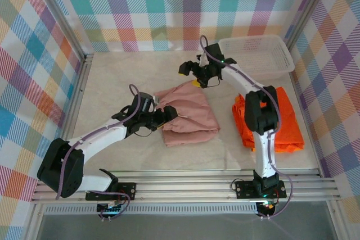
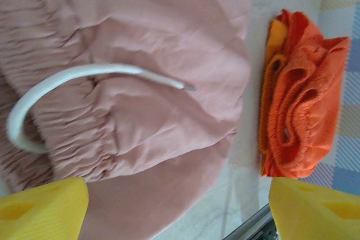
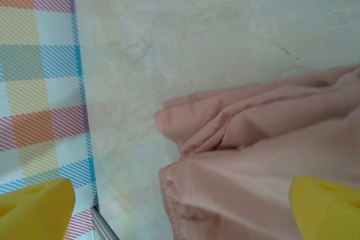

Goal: Fold and stack the shorts

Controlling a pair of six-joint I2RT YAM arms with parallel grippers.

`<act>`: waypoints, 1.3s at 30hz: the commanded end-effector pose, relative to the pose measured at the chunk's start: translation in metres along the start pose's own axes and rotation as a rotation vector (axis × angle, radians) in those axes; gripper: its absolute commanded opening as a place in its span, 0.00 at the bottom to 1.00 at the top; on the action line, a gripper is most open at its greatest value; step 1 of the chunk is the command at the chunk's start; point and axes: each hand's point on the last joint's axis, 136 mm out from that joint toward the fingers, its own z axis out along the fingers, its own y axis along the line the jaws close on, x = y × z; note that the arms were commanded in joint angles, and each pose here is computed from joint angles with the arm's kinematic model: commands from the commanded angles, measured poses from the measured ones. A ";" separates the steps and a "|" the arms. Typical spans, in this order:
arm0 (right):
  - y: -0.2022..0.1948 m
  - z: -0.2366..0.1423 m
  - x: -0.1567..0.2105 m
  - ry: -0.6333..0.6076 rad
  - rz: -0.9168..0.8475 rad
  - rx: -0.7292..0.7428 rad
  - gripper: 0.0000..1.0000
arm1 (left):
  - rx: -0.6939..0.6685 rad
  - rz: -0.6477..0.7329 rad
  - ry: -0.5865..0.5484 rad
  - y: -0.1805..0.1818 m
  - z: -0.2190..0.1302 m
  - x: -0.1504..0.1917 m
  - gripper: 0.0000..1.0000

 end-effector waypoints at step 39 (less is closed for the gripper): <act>-0.009 -0.007 -0.032 -0.085 -0.071 -0.045 1.00 | 0.061 0.190 -0.129 -0.050 -0.019 0.020 1.00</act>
